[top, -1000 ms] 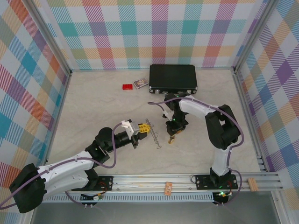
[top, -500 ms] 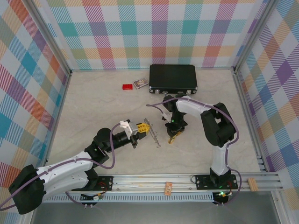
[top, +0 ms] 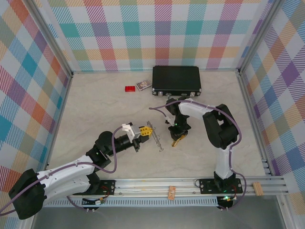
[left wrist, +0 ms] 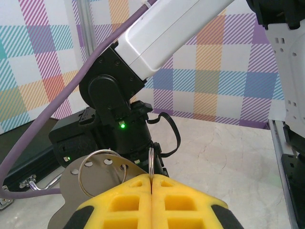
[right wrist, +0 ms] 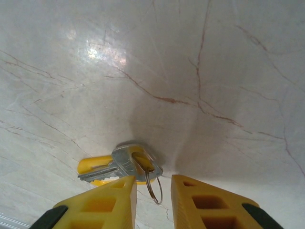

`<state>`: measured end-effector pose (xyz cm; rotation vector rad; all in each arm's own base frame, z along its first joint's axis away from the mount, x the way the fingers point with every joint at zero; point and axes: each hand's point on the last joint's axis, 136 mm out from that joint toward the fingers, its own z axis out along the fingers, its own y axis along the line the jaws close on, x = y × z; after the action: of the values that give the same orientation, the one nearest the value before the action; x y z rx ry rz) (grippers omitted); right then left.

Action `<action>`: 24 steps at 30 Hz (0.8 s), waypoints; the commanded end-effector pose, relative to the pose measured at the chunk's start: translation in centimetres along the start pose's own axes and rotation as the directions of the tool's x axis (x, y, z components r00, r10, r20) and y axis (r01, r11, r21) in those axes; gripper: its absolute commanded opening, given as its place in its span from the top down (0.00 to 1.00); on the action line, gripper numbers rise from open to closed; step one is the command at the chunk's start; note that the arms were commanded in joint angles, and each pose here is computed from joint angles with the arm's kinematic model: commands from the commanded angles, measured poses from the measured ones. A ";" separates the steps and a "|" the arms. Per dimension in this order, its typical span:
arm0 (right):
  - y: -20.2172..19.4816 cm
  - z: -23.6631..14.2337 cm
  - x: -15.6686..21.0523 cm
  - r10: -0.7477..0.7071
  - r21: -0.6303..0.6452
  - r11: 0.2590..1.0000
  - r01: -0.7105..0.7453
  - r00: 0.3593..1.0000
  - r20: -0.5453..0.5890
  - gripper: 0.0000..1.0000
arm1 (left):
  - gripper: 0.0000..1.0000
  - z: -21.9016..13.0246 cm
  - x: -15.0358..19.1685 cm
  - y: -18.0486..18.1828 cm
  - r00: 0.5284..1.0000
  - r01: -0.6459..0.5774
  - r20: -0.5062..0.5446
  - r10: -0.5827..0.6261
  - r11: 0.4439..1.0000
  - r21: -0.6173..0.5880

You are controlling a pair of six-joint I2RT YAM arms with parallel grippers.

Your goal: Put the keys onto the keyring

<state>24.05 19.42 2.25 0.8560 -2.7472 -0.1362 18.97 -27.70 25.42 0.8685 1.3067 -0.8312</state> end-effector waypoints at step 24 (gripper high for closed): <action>3.7 -8.2 -0.8 0.018 -0.167 0.984 0.058 0.907 0.421 1.00 | 1.00 -0.2 -2.1 -0.1 0.997 0.017 0.073 -0.018 1.000 0.017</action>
<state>24.39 21.22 8.42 0.8946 -2.9767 -0.4312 18.95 -27.71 25.41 0.8563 1.3181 -0.8500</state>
